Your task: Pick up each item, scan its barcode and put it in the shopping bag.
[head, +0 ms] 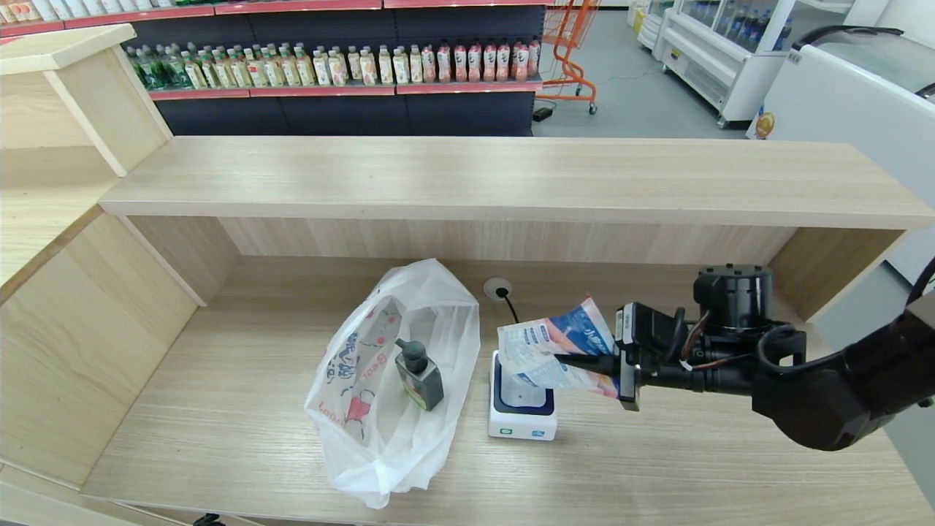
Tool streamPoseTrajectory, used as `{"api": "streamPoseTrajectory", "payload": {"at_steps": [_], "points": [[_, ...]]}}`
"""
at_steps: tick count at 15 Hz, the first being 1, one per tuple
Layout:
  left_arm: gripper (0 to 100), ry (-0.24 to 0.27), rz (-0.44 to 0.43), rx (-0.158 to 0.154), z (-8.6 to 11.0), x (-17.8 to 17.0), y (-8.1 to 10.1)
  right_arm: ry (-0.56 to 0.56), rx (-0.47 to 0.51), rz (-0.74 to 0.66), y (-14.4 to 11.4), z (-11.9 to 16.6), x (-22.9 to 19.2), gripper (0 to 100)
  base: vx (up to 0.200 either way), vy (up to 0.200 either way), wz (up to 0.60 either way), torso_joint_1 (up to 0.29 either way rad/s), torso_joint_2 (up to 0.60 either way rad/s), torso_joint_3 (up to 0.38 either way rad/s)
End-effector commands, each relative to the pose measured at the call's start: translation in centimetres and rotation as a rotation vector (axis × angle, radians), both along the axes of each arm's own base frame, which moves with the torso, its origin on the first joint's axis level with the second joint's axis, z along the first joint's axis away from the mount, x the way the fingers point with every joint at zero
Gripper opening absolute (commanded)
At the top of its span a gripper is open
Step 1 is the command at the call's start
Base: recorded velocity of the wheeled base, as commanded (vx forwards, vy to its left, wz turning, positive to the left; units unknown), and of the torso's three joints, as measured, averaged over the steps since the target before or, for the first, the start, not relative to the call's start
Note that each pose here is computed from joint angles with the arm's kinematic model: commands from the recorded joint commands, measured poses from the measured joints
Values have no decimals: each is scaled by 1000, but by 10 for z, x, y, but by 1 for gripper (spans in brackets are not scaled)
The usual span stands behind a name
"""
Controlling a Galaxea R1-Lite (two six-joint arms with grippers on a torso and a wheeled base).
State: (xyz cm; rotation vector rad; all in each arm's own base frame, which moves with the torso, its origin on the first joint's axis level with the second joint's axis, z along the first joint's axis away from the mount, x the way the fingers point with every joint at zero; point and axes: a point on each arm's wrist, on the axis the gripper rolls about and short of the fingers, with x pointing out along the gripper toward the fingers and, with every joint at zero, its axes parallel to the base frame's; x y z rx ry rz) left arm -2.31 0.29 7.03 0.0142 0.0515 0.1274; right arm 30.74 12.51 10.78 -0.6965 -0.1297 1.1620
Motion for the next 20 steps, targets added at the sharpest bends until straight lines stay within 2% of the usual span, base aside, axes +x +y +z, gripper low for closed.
{"api": "streamPoseTrajectory", "payload": {"at_steps": [1,7,9,10,11,13,14,15,17,20], "points": [[100,0,1,0,0,0,0,36,0,8,5,-14,4,0,0,0,0,0,0,0],[100,0,1,0,0,0,0,26,7,8,5,-21,8,0,0,0,0,0,0,0],[100,0,0,0,0,0,0,36,35,-1,6,-14,9,0,0,0,0,0,0,0],[100,0,3,0,0,0,0,43,78,-14,5,0,6,0,0,0,0,0,0,0],[100,0,1,0,0,0,0,86,171,-42,2,26,-3,0,0,0,0,0,0,0],[100,0,1,0,0,0,0,278,377,-160,-15,67,-39,0,0,0,0,0,0,0],[100,0,1,0,0,0,0,410,479,-238,-24,81,-55,0,0,0,0,0,0,0],[100,0,0,0,0,0,0,509,510,-279,-33,88,-66,0,0,0,0,0,0,0],[100,0,1,0,0,0,0,612,486,-348,-43,88,-79,0,0,0,0,0,0,0],[100,0,1,0,0,0,0,657,508,-369,-46,85,-85,0,0,0,0,0,0,0]]}}
